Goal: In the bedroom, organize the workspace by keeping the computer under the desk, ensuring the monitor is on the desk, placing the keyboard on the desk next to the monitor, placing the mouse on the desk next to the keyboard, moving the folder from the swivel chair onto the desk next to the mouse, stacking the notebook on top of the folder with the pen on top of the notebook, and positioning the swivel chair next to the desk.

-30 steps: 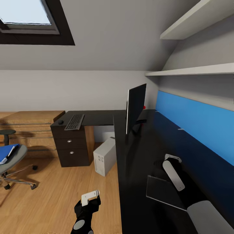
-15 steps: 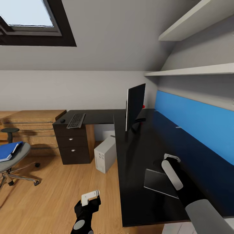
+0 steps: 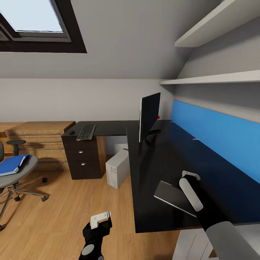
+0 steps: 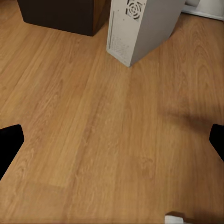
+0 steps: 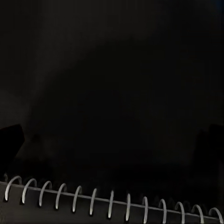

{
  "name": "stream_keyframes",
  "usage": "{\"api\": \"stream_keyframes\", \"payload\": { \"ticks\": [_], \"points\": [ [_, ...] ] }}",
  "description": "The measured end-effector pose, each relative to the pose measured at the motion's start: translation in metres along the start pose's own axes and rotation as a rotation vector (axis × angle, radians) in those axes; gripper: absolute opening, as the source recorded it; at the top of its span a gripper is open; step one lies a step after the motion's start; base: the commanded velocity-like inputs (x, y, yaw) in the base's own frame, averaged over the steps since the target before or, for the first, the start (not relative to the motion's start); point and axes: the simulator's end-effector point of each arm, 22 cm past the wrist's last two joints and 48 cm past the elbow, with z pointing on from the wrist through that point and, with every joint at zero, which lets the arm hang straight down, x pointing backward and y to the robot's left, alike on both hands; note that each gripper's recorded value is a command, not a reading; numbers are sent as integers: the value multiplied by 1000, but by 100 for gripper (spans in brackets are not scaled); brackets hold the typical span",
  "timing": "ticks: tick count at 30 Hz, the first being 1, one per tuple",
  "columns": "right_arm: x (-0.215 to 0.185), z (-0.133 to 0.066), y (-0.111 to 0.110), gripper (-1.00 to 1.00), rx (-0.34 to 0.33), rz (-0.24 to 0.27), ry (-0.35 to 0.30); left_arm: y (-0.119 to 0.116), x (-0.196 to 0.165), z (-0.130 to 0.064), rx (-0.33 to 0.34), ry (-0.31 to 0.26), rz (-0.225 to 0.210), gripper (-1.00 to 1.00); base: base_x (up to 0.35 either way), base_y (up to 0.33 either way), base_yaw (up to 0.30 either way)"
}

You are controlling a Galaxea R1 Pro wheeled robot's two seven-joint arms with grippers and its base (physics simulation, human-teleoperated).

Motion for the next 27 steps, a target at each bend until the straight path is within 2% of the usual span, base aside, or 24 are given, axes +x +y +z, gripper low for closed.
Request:
{"api": "stream_keyframes", "payload": {
  "ticks": [5,22,27],
  "points": [
    [0,0,0,100,0,0,-1,0,0,0,0,0,0,100,-26,0,0],
    [0,0,1,100,-2,3,0,0,0,0,0,1,-1,100,-159,0,0],
    [0,0,0,100,0,1,-2,0,0,0,0,1,-1,100,-60,0,0]
  ]
}}
